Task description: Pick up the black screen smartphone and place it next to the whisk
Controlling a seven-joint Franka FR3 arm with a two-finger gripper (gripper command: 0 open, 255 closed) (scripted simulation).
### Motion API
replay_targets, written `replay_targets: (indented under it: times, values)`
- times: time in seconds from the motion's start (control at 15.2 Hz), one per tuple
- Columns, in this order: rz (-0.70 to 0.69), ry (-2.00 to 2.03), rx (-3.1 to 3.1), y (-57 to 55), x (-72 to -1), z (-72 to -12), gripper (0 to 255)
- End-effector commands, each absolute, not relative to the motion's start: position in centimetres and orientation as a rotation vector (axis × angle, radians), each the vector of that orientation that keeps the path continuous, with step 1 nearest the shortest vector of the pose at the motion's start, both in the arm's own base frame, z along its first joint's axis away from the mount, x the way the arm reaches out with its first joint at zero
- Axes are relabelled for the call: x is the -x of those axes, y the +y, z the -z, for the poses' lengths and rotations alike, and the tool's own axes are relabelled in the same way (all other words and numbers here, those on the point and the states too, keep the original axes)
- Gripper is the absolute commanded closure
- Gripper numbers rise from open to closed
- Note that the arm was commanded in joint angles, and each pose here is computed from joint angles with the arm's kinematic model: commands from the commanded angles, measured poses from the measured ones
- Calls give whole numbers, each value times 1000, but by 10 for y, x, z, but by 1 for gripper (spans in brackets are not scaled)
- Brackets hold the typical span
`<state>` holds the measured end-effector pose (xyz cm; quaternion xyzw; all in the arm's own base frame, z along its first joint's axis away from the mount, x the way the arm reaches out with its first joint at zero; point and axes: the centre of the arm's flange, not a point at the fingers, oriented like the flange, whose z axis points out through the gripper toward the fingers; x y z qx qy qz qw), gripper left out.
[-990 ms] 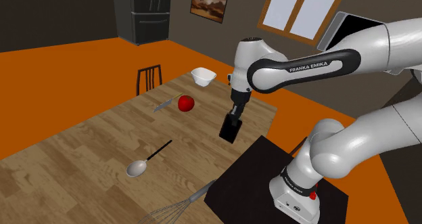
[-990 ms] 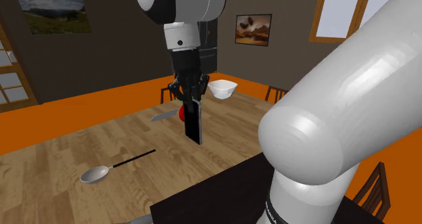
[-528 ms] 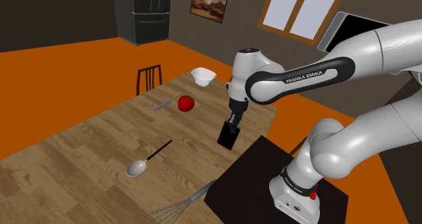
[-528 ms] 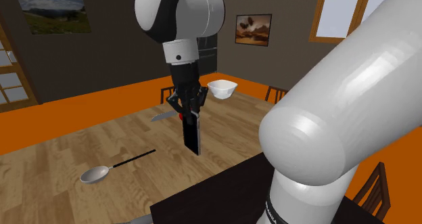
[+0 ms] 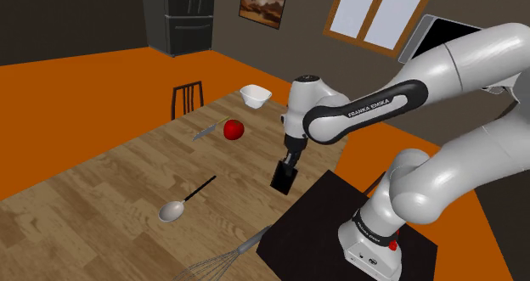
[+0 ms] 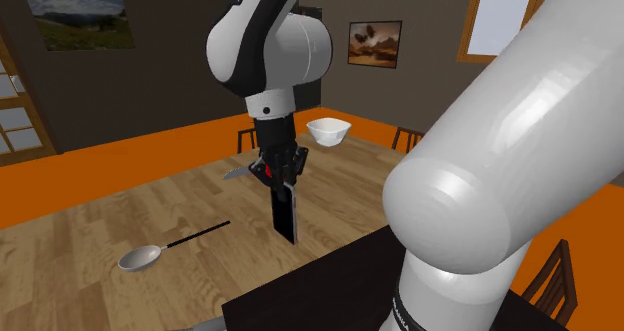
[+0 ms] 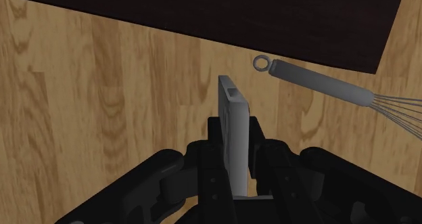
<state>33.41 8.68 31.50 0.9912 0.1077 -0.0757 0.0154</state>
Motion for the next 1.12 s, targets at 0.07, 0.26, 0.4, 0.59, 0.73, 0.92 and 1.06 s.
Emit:
replay_targets:
  times: [0.07, 0.26, 0.4, 0.59, 0.73, 0.92, 1.06]
  values:
    - [234, 335, -3084, 87, -334, -299, 255]
    - [234, 335, -3084, 87, -334, -283, 255]
    - [234, 335, -3084, 87, -334, -272, 255]
    - [234, 335, -3084, 87, -334, -256, 255]
    - [234, 335, -3084, 87, -334, -246, 255]
    - [234, 335, -3084, 87, -334, -230, 255]
    - [234, 335, -3084, 87, -334, -219, 255]
